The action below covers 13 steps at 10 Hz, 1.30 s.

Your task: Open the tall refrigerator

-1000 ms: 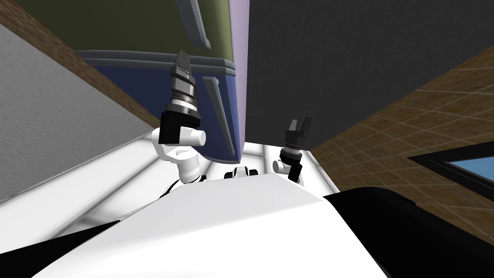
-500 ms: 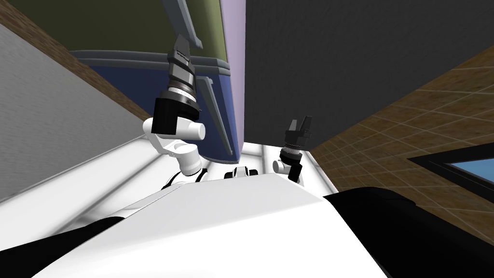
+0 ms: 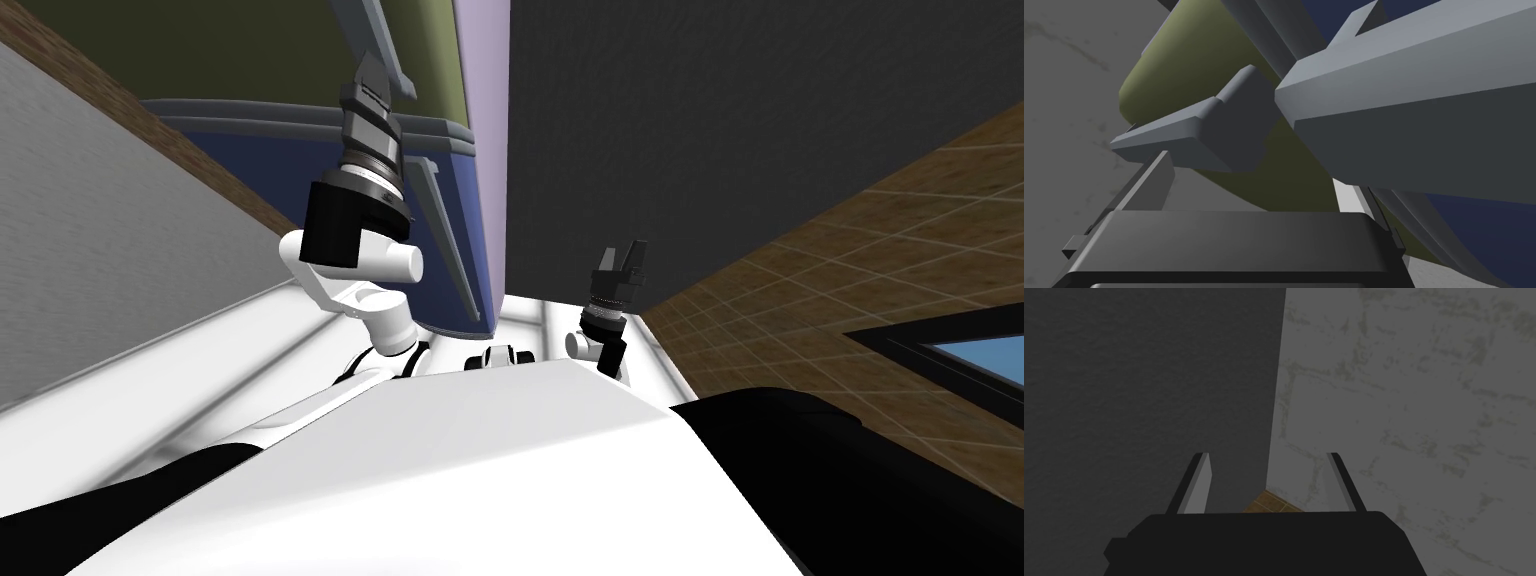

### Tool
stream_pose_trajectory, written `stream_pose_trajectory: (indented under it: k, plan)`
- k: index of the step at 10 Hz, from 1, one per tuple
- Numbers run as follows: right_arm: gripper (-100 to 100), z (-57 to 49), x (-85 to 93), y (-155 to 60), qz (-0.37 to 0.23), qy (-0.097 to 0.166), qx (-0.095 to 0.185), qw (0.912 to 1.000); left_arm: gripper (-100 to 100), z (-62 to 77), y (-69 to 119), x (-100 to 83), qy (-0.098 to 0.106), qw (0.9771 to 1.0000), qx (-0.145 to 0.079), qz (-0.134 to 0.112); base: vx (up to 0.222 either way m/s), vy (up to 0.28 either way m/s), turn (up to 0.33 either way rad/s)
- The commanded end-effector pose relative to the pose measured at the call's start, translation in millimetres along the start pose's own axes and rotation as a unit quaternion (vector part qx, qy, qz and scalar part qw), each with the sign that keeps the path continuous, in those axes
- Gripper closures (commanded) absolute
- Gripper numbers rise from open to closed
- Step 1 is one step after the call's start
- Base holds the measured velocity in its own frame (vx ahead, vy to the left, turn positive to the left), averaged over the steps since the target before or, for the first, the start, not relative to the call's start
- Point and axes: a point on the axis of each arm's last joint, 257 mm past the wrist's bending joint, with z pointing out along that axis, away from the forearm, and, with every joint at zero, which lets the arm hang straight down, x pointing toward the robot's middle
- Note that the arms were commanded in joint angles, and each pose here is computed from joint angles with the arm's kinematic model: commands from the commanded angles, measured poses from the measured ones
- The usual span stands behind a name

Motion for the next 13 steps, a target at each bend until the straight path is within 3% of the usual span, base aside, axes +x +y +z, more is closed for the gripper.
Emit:
stream_pose_trajectory:
  k: [1, 4, 5, 8, 9, 13]
  plan:
    - [0, 0.0, 0.0, 0, 0.0, 0.0, 0.0, 1.0, -100, 4.2, -8.9, -6.7, -0.002, 1.0, -0.002, 0.0, 0.056, 0.022, -0.021]
    - [0, 0.0, 0.0, 0, 0.0, 0.0, 0.0, 1.0, -100, 5.5, -13.8, -9.9, -0.003, 1.0, -0.002, -0.001, 0.052, 0.009, -0.002]
    - [0, 0.0, 0.0, 0, 0.0, 0.0, 0.0, 1.0, 100, 4.2, -8.9, -6.7, -0.002, 1.0, -0.002, 0.0, -0.034, -0.001, 0.009]
    - [0, 0.0, 0.0, 0, 0.0, 0.0, 0.0, 1.0, 100, 1.4, -3.8, -2.5, -0.001, 1.0, -0.001, 0.0, -0.06, -0.015, 0.005]
    - [0, 0.0, 0.0, 0, 0.0, 0.0, 0.0, 1.0, -100, 10.1, 0.0, 4.6, 0.011, 0.9999, -0.008, 0.009, -0.032, 0.003, -0.029]
    - [0, 0.0, 0.1, 0, 0.0, 0.0, 0.0, 1.0, -100, 26.8, 5.6, 15.3, 0.033, 0.9987, -0.024, 0.029, -0.038, 0.005, -0.033]
